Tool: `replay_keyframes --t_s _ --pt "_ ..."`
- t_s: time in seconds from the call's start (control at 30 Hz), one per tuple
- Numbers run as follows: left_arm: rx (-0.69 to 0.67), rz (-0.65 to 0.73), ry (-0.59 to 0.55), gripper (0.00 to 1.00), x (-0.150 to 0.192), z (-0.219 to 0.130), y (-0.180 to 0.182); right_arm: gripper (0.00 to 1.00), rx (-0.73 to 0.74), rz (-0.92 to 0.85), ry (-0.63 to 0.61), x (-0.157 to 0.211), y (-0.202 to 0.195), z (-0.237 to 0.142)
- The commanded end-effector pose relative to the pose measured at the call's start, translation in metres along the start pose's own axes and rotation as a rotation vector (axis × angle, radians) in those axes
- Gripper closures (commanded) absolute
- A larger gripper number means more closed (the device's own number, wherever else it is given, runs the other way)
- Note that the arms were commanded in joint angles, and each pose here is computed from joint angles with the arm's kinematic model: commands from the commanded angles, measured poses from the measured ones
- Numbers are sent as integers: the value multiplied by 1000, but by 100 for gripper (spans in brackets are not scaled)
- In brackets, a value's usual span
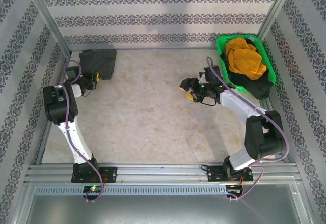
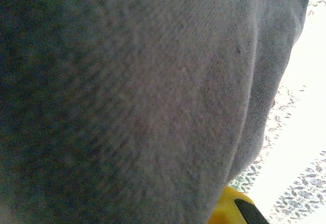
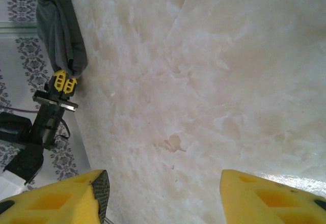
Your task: Fold and stack the t-shirts
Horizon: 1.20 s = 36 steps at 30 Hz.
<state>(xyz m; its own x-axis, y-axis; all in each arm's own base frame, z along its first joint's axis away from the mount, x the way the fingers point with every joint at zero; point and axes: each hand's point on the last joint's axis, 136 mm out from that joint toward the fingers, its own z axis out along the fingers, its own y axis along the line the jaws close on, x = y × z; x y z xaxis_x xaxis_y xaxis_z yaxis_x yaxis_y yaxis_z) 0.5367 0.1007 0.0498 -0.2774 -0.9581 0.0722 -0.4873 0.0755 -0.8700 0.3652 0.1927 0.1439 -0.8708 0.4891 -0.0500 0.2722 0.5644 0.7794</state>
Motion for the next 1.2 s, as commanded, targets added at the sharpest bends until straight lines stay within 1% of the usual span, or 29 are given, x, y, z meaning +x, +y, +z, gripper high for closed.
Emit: replay_keyframes --t_s 0.0,0.07,0.1,0.13,0.17,0.2,0.23,0.33,0.37,0.47,0.5,0.53,0.6,0.63,0.67,0.7,0.73,0.8,0.83,0.9,0.93,0.97,1.0,1.07,1.1,1.13,1.17 --pt "-22 86 78 100 1 -8 8 40 -46 -70 4 -3 18 3" --pt "-17 92 80 100 -1 -13 7 39 -45 -89 2 -3 18 2" --pt "-14 94 84 88 0 -15 5 38 -43 -107 -5 -5 18 1" --pt "-8 101 86 70 3 -16 1 37 -32 -121 -10 -5 17 0" --pt "-8 117 81 48 7 -20 -5 35 -12 -141 -21 -7 15 -2" --pt "-12 141 71 29 11 -27 -13 5 14 -158 -43 -12 14 -7" --pt "-14 173 59 1 17 -33 -22 2 41 -177 -67 -16 11 -11" --pt "-99 304 -31 0 41 -68 -46 2 179 -215 -201 -40 -4 -37" --pt "-120 361 -74 0 52 -82 -54 2 237 -220 -272 -52 -11 -51" --pt "-239 493 -233 0 80 -125 -56 2 372 -283 -495 -79 -18 -95" --pt "-265 542 -322 0 86 -145 -58 2 420 -294 -570 -88 -21 -110" --pt "-318 576 -418 0 89 -164 -54 2 478 -292 -626 -95 -26 -122" --pt "-491 646 -683 0 91 -212 -42 2 634 -310 -722 -109 -44 -143" --pt "-558 715 -755 0 92 -223 -39 2 667 -355 -748 -114 -48 -146" --pt "-623 825 -779 0 95 -227 -36 2 698 -420 -779 -118 -53 -146" --pt "-660 947 -737 0 97 -220 -31 2 730 -483 -806 -121 -61 -146" --pt "-679 1059 -701 0 98 -213 -27 2 727 -547 -839 -124 -62 -142" --pt "-670 1310 -598 0 106 -192 -14 2 748 -714 -864 -124 -69 -128" --pt "-646 1369 -570 0 110 -183 -5 2 773 -774 -855 -123 -75 -121" --pt "-560 1379 -512 0 116 -167 15 2 776 -781 -835 -123 -95 -110" --pt "-497 1388 -491 0 120 -158 19 2 763 -793 -824 -123 -104 -104" --pt "-464 1392 -495 0 122 -152 21 2 778 -793 -817 -124 -111 -101" --pt "-437 1383 -503 0 121 -146 21 2 757 -811 -820 -126 -115 -97" --pt "-415 1367 -506 0 114 -132 22 2 727 -835 -824 -131 -121 -91" --pt "-434 1384 -455 0 111 -122 23 2 709 -860 -826 -134 -118 -90" --pt "-456 1407 -426 0 106 -113 23 2 699 -830 -816 -139 -125 -90" --pt "-445 1427 -415 0 104 -108 19 2 677 -810 -815 -142 -129 -89"
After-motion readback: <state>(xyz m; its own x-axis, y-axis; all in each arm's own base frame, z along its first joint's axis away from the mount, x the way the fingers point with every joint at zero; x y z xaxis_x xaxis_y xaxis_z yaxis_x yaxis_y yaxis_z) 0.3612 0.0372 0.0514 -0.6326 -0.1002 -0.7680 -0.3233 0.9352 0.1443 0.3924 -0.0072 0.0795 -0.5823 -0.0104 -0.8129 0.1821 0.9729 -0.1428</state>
